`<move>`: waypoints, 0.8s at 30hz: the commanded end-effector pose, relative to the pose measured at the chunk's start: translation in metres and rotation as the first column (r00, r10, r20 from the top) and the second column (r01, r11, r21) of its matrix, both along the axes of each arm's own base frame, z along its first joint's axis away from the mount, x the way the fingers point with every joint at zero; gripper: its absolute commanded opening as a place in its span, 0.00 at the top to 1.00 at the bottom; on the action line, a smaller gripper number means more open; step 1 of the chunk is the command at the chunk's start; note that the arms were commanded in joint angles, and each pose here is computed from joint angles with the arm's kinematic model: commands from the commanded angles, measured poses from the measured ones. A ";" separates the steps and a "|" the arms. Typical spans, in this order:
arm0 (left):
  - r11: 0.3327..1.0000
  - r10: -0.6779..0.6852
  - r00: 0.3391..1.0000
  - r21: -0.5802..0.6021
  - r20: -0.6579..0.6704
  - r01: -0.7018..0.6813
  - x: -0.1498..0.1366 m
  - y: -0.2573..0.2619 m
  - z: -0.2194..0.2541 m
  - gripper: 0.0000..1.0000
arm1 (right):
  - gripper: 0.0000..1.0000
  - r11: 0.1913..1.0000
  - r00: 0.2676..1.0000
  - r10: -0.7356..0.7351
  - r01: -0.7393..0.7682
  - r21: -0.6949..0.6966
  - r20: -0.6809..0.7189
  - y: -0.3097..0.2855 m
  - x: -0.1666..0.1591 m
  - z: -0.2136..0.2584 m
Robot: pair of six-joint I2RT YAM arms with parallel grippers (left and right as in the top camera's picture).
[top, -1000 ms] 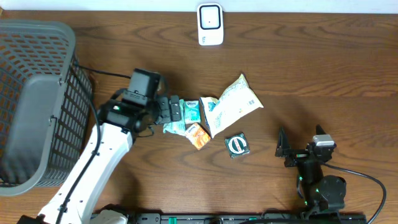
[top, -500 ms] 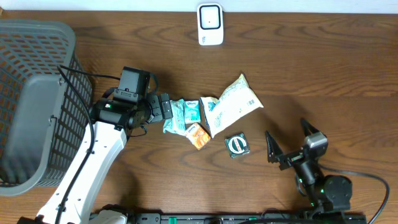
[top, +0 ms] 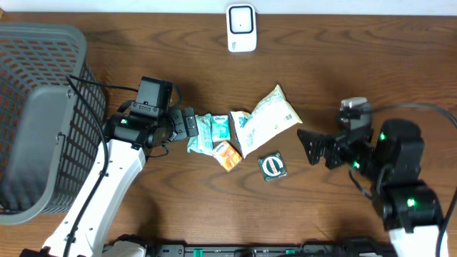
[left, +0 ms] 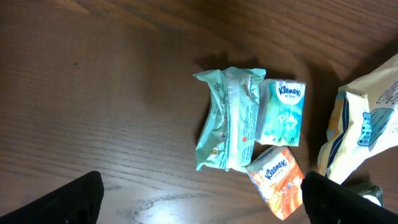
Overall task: Scan the item barcode
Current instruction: 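Reach the right gripper to the Zam-Buk tin and grasp it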
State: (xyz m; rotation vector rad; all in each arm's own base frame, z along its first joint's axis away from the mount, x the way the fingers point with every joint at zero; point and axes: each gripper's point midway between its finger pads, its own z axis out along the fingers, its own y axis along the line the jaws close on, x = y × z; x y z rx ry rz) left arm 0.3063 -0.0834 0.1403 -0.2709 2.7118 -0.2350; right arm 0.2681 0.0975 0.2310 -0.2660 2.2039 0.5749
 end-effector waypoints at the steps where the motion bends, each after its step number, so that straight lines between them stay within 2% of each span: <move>1: 1.000 0.007 1.000 0.015 0.013 -0.007 0.004 0.004 0.003 0.00 | 0.01 0.999 0.997 0.045 -0.047 -0.024 -0.063 0.003 0.003 0.011; 4: 1.000 0.007 1.000 0.015 0.013 -0.007 0.004 0.004 0.003 0.00 | 0.01 0.985 0.976 0.135 -0.151 -0.084 -0.170 0.008 -0.003 0.008; 9: 1.000 0.007 1.000 0.015 0.013 -0.007 0.004 0.004 0.003 0.00 | 0.01 0.963 0.928 0.211 -0.251 -0.098 -0.308 0.022 -0.008 -0.001; 12: 1.000 0.007 1.000 0.015 0.013 -0.007 0.004 0.004 0.003 0.00 | 0.01 0.957 0.920 0.230 -0.273 -0.095 -0.318 0.030 0.002 -0.008; 15: 1.000 0.007 1.000 0.015 0.013 -0.007 0.004 0.004 0.003 0.00 | 0.01 0.968 0.911 0.243 -0.248 0.029 -0.334 0.047 0.010 -0.004; 16: 1.000 0.007 1.000 0.015 0.013 -0.007 0.004 0.004 0.003 0.00 | 0.01 0.948 0.902 0.316 -0.307 0.079 -0.294 0.060 0.012 0.002; 17: 1.000 0.007 1.000 0.015 0.013 -0.007 0.004 0.004 0.003 0.00 | 0.01 0.940 0.898 0.341 -0.336 0.067 -0.278 0.064 0.014 0.000; 20: 1.000 0.007 1.000 0.015 0.013 -0.007 0.004 0.004 0.003 0.00 | 0.03 0.958 0.900 0.228 -0.276 -0.080 -0.370 0.061 0.020 -0.031; 24: 1.000 0.007 1.000 0.015 0.013 -0.007 0.004 0.004 0.003 0.00 | 0.04 0.935 0.871 0.096 -0.245 -0.255 -0.482 0.058 0.012 -0.068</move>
